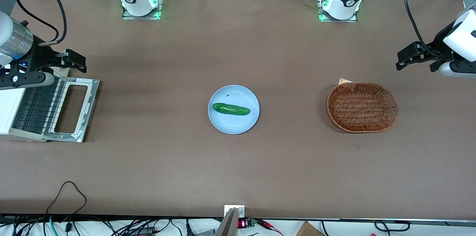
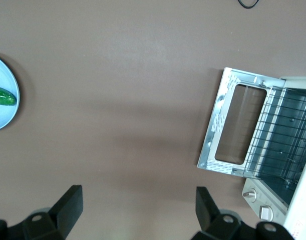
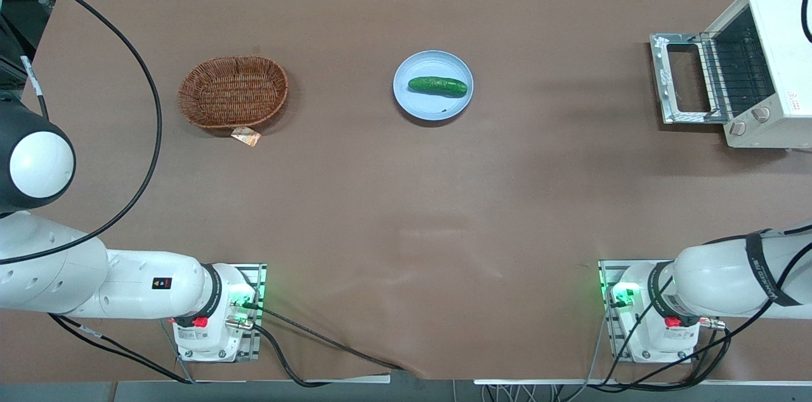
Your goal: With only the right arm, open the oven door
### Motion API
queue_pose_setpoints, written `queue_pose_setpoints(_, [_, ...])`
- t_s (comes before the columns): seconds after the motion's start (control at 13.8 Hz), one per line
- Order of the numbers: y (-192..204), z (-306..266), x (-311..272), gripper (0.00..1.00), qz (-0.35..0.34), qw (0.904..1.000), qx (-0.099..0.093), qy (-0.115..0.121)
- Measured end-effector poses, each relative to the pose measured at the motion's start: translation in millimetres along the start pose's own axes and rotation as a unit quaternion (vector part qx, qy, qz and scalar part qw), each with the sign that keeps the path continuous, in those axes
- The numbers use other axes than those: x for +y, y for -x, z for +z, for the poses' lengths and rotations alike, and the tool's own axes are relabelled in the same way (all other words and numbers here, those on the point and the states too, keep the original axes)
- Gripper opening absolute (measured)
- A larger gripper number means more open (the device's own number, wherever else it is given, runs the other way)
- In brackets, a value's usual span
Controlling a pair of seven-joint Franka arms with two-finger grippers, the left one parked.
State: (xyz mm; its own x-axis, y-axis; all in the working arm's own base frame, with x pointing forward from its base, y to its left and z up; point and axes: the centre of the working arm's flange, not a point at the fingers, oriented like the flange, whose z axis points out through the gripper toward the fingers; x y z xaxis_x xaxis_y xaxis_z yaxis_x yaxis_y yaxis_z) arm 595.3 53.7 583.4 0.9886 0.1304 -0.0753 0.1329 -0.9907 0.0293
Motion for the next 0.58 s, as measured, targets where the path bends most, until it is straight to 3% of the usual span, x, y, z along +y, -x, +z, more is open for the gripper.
queue_pose_setpoints(0.58, [-2.1,2.0,0.0,1.00,0.000,1.0000,0.001,0.000])
